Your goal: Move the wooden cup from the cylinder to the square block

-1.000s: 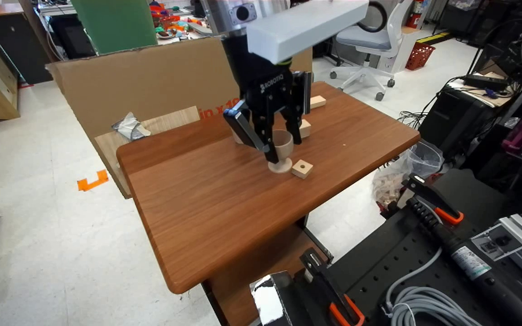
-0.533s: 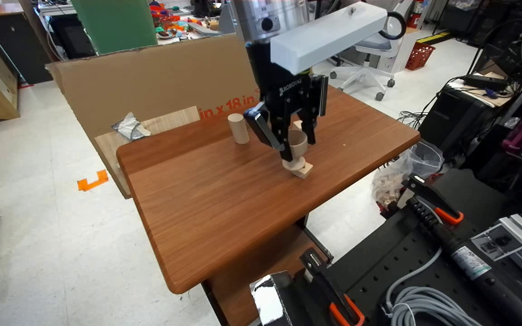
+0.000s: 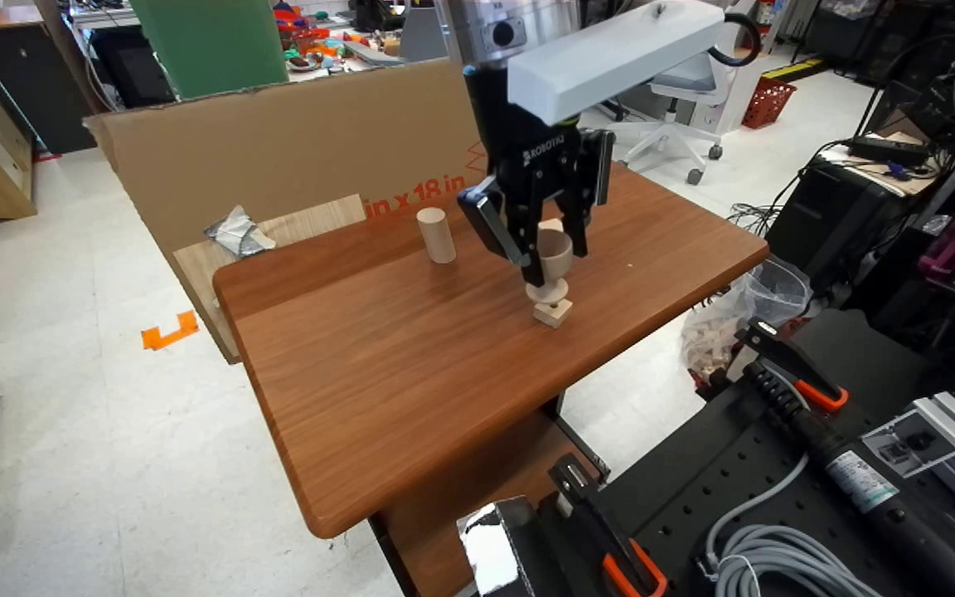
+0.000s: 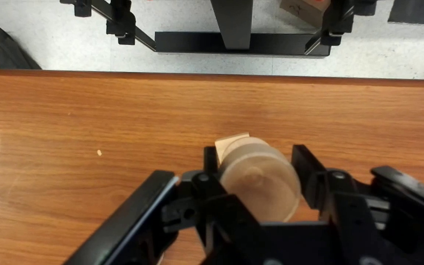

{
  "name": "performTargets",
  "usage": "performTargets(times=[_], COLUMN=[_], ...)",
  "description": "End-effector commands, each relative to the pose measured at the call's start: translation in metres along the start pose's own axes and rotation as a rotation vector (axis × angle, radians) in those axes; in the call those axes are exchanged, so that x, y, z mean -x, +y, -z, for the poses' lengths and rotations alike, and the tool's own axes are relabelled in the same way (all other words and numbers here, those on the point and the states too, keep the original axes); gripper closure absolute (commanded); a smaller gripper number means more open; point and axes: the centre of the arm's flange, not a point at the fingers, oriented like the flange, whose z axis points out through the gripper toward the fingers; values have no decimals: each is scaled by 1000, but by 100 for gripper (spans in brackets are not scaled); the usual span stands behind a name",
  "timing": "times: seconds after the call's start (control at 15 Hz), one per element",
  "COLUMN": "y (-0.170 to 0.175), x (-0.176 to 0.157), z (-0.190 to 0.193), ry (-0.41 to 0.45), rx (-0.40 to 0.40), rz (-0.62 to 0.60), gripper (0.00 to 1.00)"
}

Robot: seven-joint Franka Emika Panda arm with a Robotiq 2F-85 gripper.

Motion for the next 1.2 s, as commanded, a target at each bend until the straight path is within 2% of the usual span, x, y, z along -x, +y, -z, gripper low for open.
performTargets(times=[0.0,1.13], y=[12,9], x=[8,-3], z=[1,-20], ry=[26,-24], rx=[8,20], rz=[-32,-29], gripper=[72,72])
